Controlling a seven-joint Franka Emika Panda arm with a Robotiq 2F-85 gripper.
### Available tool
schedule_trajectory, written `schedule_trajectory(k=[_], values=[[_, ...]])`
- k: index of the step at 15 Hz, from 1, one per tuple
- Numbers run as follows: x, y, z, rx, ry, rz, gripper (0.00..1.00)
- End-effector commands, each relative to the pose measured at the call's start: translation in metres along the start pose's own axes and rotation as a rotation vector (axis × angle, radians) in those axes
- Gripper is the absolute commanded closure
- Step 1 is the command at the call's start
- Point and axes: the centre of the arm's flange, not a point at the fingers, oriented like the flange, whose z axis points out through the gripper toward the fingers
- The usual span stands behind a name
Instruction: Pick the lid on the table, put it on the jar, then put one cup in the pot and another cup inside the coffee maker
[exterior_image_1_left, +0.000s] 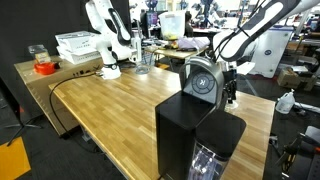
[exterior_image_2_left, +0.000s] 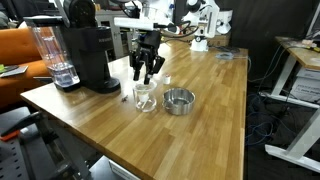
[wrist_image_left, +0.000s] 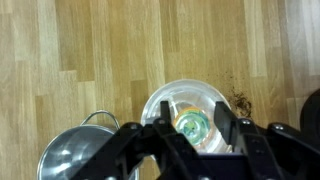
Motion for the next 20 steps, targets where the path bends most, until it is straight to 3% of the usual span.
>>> schedule_trajectory(k=[1, 3, 5, 16, 17, 20], values=[[0.000, 0.003, 0.001, 0.017, -0.035, -0.004, 0.18], [-0.003, 0.000, 0.000, 0.015, -0.035, -0.005, 0.04], [-0.006, -0.003, -0.004, 0.006, -0.030, 0.001, 0.00], [-0.081, -0.031, -0.005, 0.069, -0.018, 0.094, 0.00], [-0.060, -0.026, -0.002, 0.048, -0.056, 0.080, 0.00], [-0.063, -0.027, -0.003, 0.049, -0.056, 0.081, 0.00]])
